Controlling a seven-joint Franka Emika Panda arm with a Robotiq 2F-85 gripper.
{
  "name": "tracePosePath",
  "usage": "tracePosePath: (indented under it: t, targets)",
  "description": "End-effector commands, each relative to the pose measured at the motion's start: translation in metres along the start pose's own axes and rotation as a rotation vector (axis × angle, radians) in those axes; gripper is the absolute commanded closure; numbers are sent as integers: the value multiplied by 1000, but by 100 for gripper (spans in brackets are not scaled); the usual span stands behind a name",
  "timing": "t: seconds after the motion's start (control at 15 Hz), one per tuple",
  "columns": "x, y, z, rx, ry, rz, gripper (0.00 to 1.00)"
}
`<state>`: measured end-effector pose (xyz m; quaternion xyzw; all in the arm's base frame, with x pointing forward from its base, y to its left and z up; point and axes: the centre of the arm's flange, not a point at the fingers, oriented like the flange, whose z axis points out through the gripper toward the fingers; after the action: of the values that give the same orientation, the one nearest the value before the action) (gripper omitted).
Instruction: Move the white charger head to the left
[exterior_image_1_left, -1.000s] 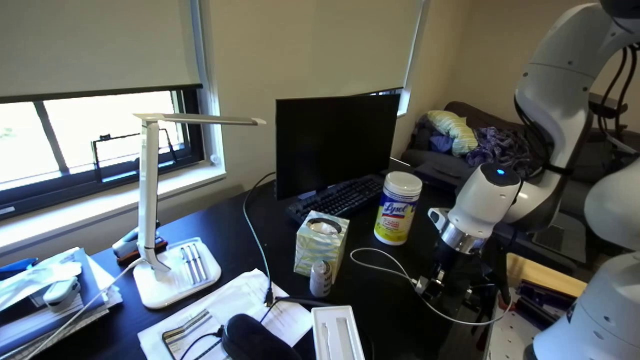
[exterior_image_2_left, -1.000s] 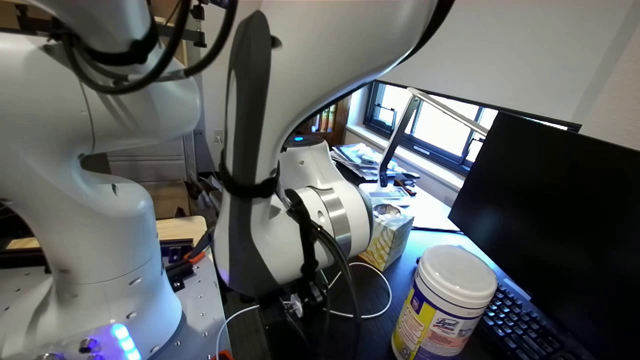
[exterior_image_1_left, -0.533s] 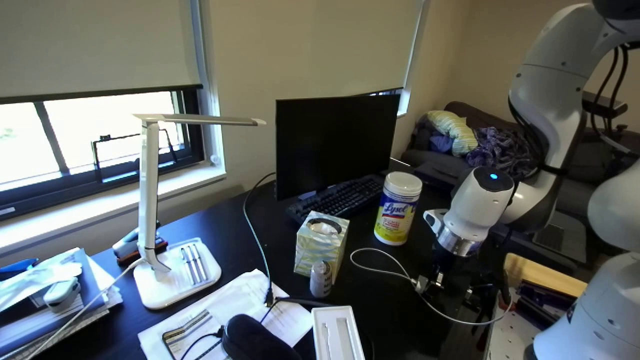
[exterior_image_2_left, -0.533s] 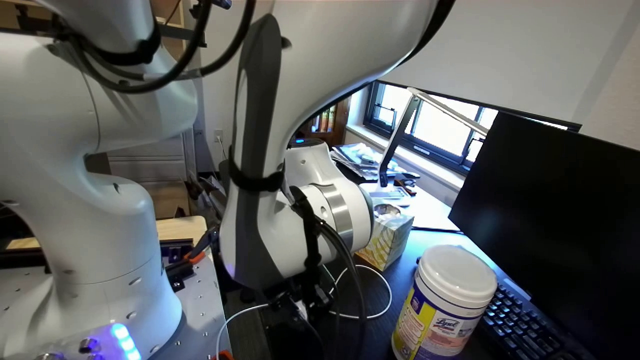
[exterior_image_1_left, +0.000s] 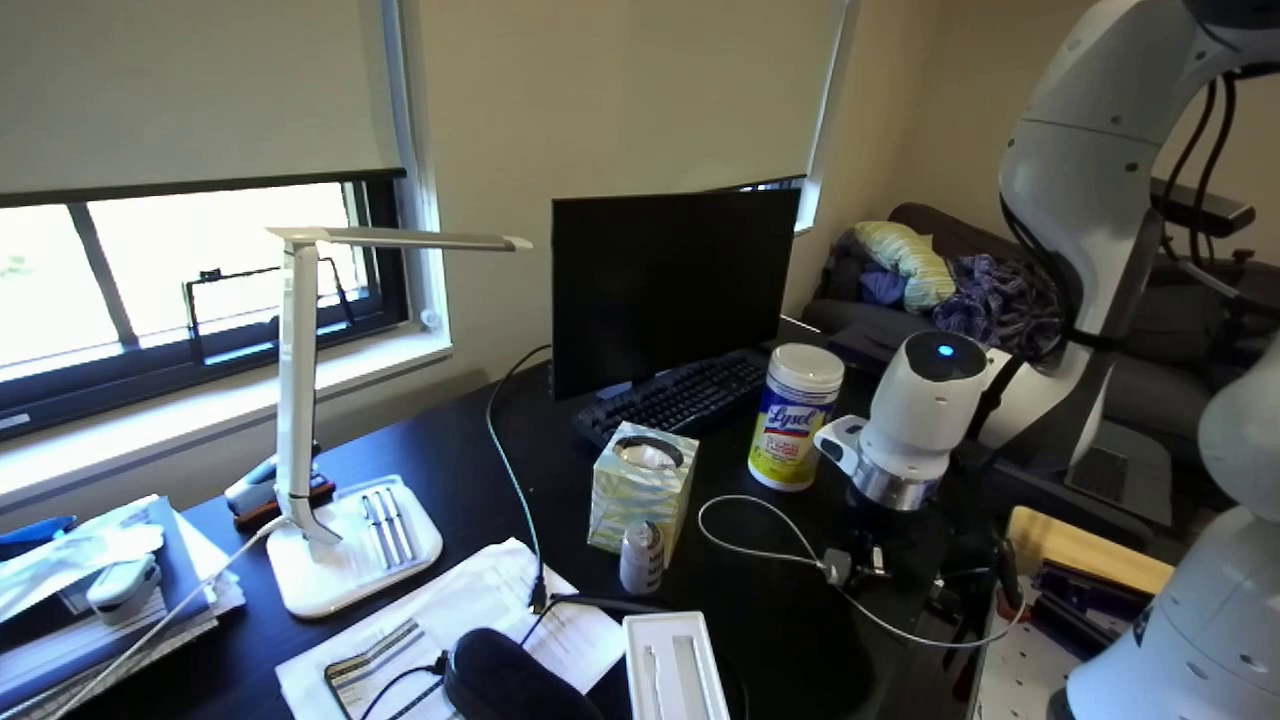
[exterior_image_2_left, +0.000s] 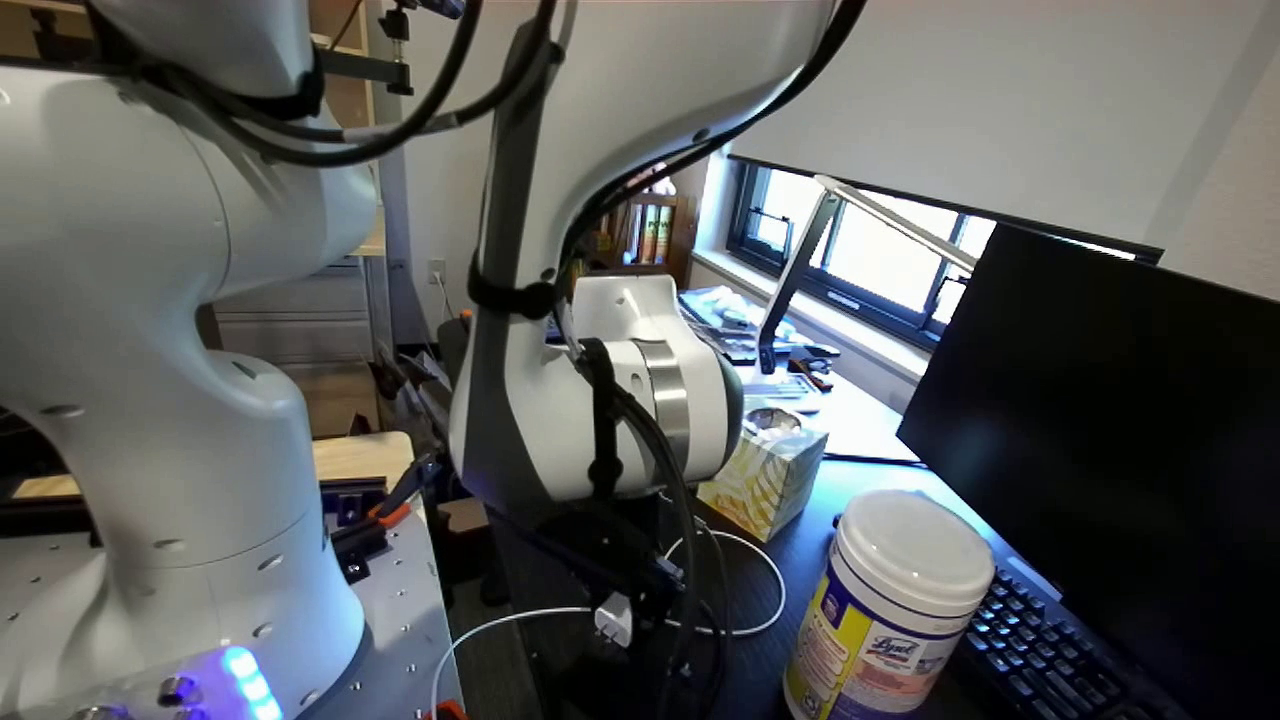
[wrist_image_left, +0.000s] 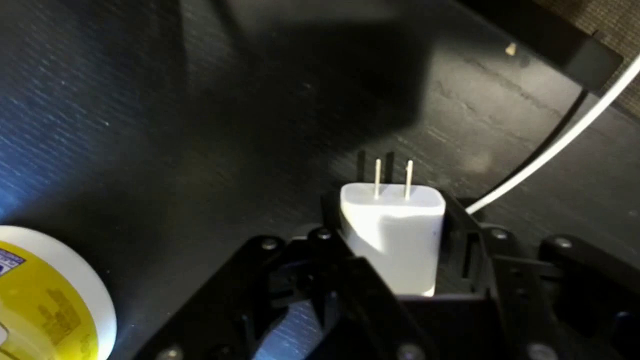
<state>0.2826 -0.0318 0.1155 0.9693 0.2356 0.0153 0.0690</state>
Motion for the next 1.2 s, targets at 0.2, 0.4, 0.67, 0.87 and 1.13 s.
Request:
tracePosePath:
  t: [0.2, 0.4, 0.67, 0.87, 1.13]
  targets:
    - [7, 6, -6, 18, -126, -85, 3]
    - [2, 10, -23, 129, -79, 11, 0]
    - [-4, 17, -31, 208, -1, 138, 0]
    - [-7, 19, -38, 277, 76, 270, 0]
    - [-14, 24, -55, 367, 184, 426, 0]
